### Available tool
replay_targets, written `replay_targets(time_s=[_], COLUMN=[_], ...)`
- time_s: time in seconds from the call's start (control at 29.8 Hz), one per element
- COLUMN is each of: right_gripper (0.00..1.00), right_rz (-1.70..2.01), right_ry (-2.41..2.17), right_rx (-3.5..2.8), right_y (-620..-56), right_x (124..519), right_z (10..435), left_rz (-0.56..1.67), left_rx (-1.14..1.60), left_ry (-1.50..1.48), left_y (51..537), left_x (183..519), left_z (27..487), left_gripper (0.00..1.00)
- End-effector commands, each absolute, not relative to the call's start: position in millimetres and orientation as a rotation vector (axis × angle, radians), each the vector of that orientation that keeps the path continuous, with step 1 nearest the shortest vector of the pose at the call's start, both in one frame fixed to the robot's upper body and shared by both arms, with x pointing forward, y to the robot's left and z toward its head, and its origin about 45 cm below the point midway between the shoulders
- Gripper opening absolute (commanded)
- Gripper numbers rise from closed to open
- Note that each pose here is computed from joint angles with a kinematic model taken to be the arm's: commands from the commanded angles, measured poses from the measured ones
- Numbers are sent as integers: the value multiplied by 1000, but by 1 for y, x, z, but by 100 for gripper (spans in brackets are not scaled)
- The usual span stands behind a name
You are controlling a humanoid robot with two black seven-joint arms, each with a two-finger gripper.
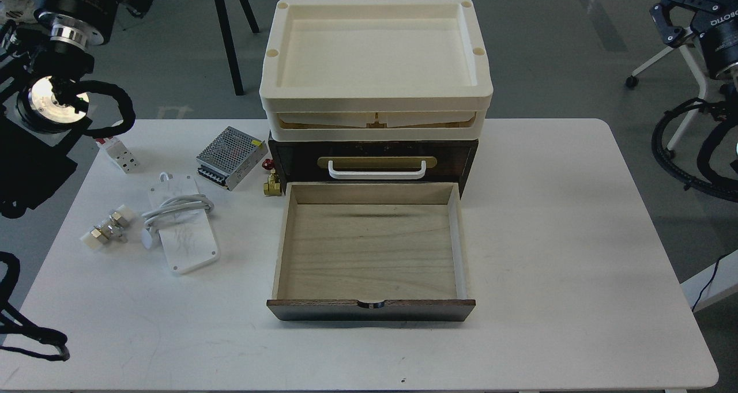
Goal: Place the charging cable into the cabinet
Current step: 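Move the left gripper down toward the white charger and cable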
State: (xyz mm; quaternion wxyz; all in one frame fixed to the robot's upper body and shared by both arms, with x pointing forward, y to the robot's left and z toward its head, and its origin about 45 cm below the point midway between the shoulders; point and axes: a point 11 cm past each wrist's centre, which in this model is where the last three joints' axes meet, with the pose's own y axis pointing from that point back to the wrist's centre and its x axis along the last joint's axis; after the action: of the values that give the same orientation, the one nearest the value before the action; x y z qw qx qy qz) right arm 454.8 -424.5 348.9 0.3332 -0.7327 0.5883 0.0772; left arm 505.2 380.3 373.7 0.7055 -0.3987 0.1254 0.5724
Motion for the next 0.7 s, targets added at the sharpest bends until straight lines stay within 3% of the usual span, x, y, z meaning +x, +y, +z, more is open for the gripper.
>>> replay_targets(time_s=[0.0, 0.4, 0.54, 0.67], right_gripper=[100, 100, 100, 100], right_rz=[199, 189, 179, 185], right_ry=[1542, 1508, 1556, 1594], right_rx=[-1896, -1856, -1856, -1838], right_y=[-430, -434, -450, -462], right_x=[452, 449, 440, 433], right_z=[349, 360, 355, 346], left_rz=[1273, 1219, 1023, 763], left_rx=[-969, -1102, -1161, -994], left_ry=[284, 399, 411, 249], left_y=[388, 341, 313, 285], left_x=[505, 507, 489, 431], left_z=[383, 353, 389, 449], left_gripper=[100, 100, 100, 100])
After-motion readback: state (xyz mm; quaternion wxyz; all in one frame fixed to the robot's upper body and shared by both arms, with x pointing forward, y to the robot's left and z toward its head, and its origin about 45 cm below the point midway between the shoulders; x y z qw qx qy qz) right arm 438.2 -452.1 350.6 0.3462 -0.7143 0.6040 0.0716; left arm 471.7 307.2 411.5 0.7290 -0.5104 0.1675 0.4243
